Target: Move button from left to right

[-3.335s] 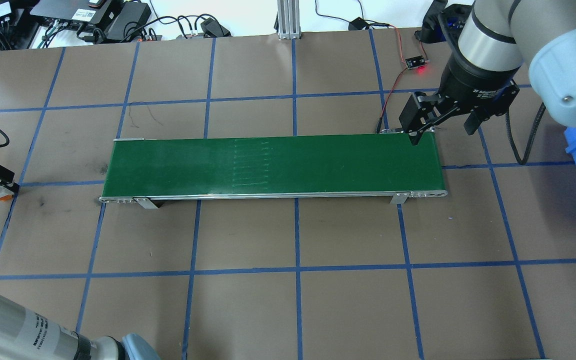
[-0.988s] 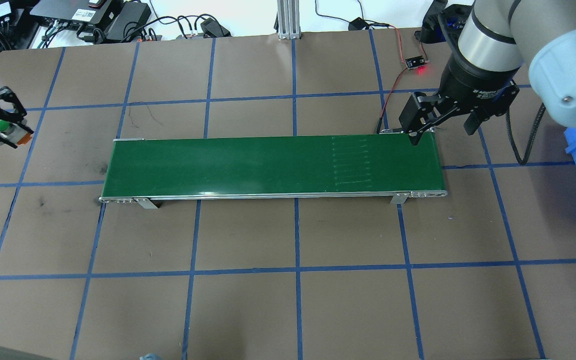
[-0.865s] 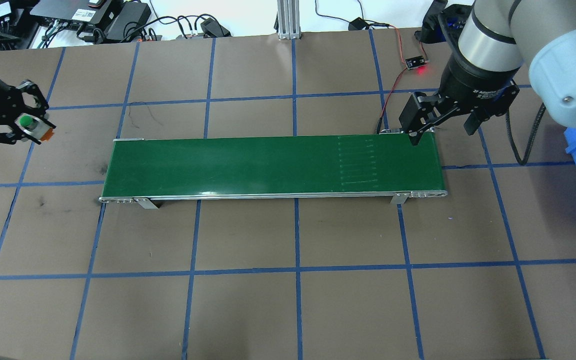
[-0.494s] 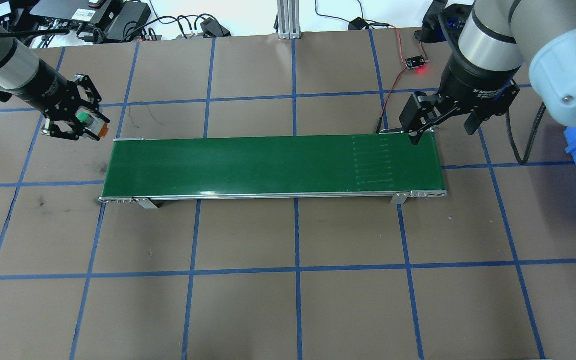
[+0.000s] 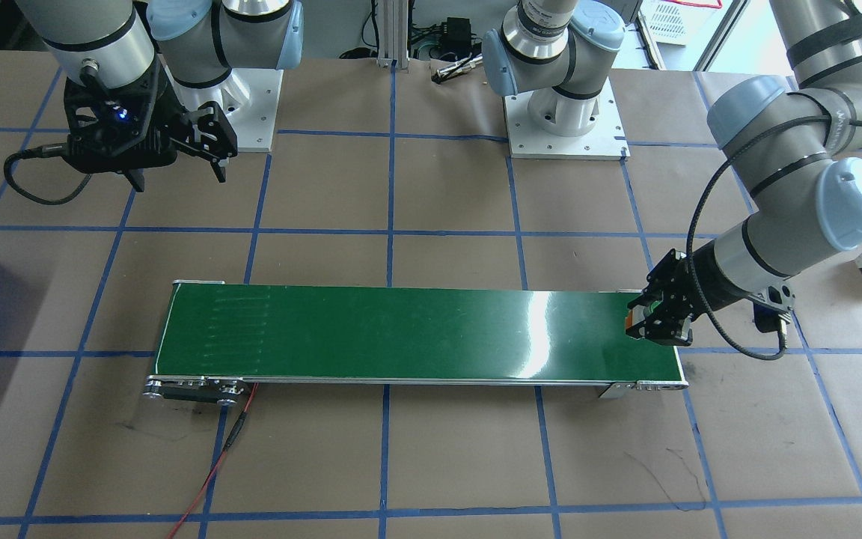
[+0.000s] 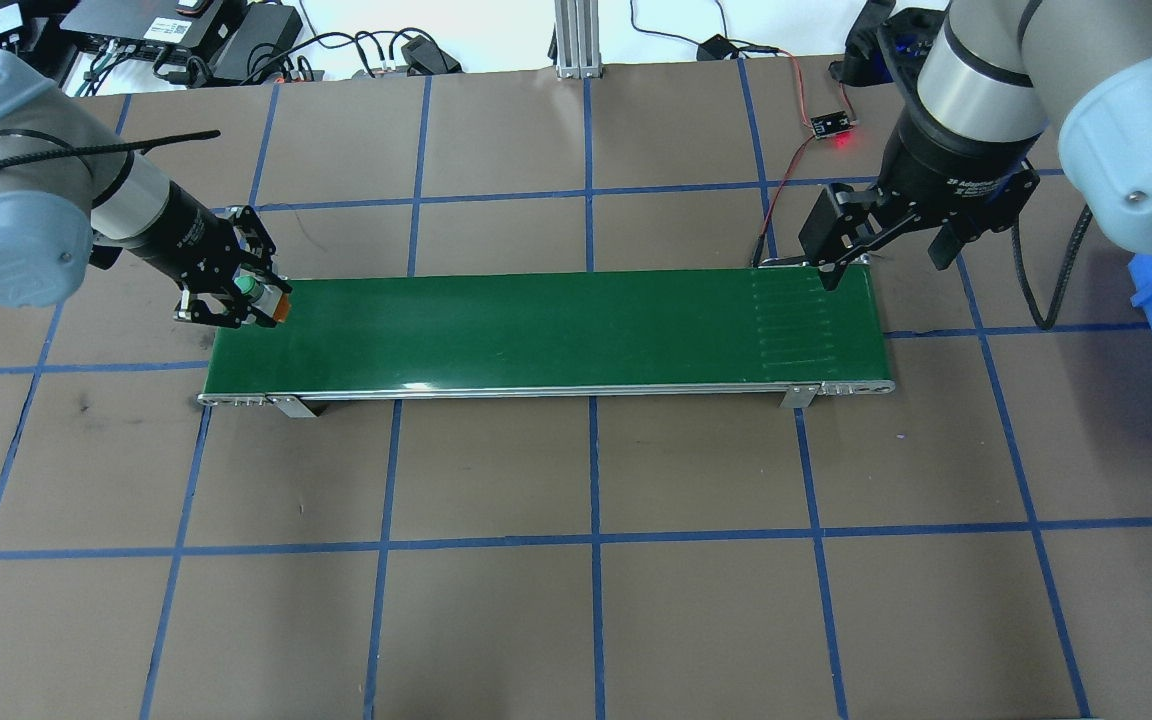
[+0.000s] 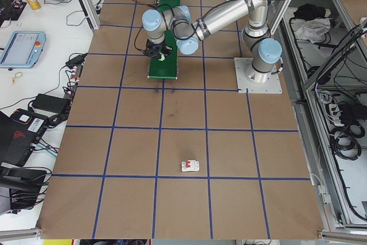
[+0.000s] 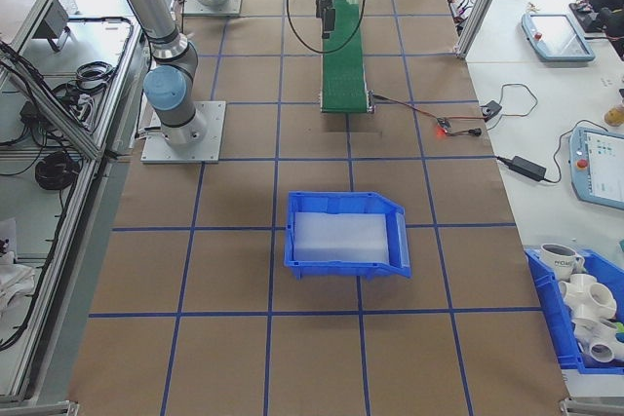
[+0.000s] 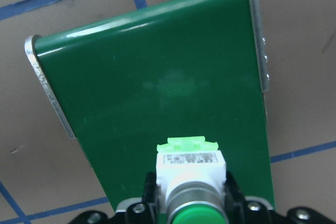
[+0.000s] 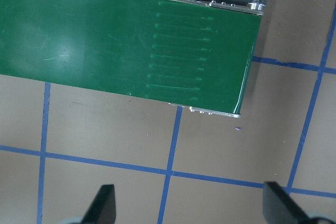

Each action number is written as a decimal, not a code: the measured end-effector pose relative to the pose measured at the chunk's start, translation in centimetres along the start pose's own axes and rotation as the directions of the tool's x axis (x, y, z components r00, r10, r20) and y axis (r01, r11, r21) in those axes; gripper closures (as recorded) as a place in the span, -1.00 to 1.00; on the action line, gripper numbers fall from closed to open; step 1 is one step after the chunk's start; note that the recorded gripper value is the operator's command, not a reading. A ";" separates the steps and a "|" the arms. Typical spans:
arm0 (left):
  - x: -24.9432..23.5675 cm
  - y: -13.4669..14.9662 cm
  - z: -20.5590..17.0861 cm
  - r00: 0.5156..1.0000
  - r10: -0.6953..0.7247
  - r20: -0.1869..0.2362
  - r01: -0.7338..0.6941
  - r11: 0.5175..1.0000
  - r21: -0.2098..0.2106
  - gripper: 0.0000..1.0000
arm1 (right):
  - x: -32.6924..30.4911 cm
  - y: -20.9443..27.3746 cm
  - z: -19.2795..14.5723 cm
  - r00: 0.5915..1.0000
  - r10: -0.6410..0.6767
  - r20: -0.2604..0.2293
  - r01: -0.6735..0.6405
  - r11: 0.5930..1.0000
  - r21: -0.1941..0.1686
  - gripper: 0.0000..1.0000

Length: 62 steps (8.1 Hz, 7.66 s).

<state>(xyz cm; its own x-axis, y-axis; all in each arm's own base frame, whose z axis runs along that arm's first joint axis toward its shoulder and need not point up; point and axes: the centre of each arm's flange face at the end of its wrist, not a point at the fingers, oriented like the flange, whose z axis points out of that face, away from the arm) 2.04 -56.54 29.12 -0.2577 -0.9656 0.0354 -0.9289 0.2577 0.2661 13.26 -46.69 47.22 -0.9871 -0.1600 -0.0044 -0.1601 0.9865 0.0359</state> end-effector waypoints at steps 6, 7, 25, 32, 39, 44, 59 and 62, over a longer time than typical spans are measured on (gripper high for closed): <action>-1.1 -0.5 2.7 1.000 0.009 0.018 -0.010 0.999 0.043 0.56 | -0.1 0.0 0.0 1.000 -0.001 0.000 0.001 1.000 0.000 -1.00; -1.2 -0.5 2.7 1.000 0.009 0.022 -0.010 0.999 0.047 0.53 | -0.1 0.0 0.0 1.000 -0.001 0.000 0.001 1.000 0.000 -1.00; -1.6 -0.6 -2.5 0.948 0.285 0.141 -0.312 0.921 0.235 -1.00 | 0.2 -1.7 2.4 1.000 0.001 0.015 -0.001 0.999 -0.044 -1.00; 4.2 15.9 -18.4 0.536 0.811 0.236 -0.844 0.503 0.188 -1.00 | 2.0 -9.5 13.8 1.000 0.004 0.021 -0.002 0.994 -0.111 -1.00; 2.1 25.5 -20.2 0.334 0.910 0.245 -0.938 0.295 0.185 -1.00 | 3.0 -10.4 17.3 0.999 0.021 0.035 -0.017 0.992 -0.122 -1.00; 0.6 26.3 -21.6 0.295 0.925 0.240 -0.947 0.251 0.199 -1.00 | 4.5 -10.5 17.3 0.960 0.167 0.223 -0.150 0.985 -0.089 -0.98; 0.8 25.8 -20.2 0.295 0.924 0.242 -0.951 0.259 0.172 -1.00 | 0.2 -9.9 20.6 0.933 0.340 0.113 -0.320 0.933 -0.166 0.66; 0.8 25.8 -20.2 0.295 0.924 0.242 -0.951 0.259 0.172 -1.00 | 2.1 -10.1 20.7 0.959 0.280 0.038 -0.271 0.951 -0.147 1.00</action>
<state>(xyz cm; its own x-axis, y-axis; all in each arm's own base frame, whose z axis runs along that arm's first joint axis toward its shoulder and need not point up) -16.78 -51.37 55.51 -0.9990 -0.0383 0.0231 -0.0410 0.9906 -0.1304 12.74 -56.24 26.18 -0.9918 0.1237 -0.0325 0.1158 0.9764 0.1825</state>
